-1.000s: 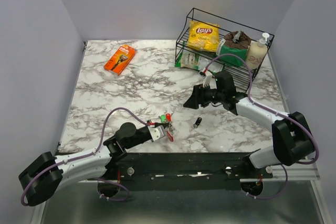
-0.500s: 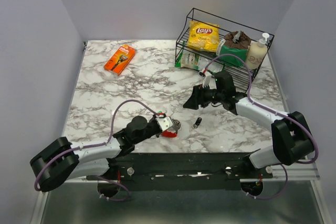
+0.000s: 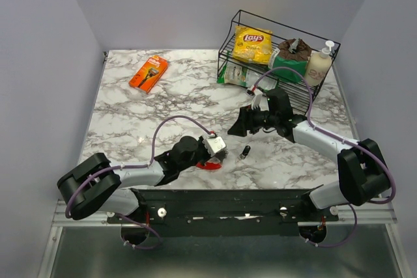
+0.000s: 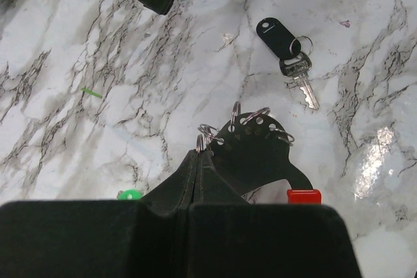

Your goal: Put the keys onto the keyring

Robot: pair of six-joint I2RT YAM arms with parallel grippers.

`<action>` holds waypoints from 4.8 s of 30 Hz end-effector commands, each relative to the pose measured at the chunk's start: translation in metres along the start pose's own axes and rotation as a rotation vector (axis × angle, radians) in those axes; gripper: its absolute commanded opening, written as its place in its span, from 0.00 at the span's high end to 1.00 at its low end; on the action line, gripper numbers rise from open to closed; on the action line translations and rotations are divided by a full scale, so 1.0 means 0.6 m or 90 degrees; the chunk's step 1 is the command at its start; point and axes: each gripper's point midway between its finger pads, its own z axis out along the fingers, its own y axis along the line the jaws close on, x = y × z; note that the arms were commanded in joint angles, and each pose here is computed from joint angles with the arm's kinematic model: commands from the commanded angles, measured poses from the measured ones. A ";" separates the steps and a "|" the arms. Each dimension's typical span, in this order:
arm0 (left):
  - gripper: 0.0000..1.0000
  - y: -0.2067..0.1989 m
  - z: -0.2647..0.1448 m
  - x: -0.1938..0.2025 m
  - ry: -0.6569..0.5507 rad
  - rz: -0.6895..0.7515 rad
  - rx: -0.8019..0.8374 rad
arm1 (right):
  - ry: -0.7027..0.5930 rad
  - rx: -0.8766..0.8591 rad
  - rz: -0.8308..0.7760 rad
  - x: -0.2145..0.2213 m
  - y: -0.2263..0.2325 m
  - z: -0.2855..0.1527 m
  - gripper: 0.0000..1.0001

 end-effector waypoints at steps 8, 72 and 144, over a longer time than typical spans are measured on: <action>1.00 0.074 -0.007 -0.097 -0.079 0.109 -0.118 | -0.029 0.024 -0.022 -0.022 -0.001 -0.015 0.28; 0.01 0.177 -0.170 -0.050 -0.130 -0.470 -0.464 | 0.046 0.023 -0.042 0.015 -0.018 0.016 0.09; 0.01 0.107 -0.078 0.004 0.103 -0.599 -0.112 | 0.329 0.059 -0.099 0.249 0.064 0.066 0.59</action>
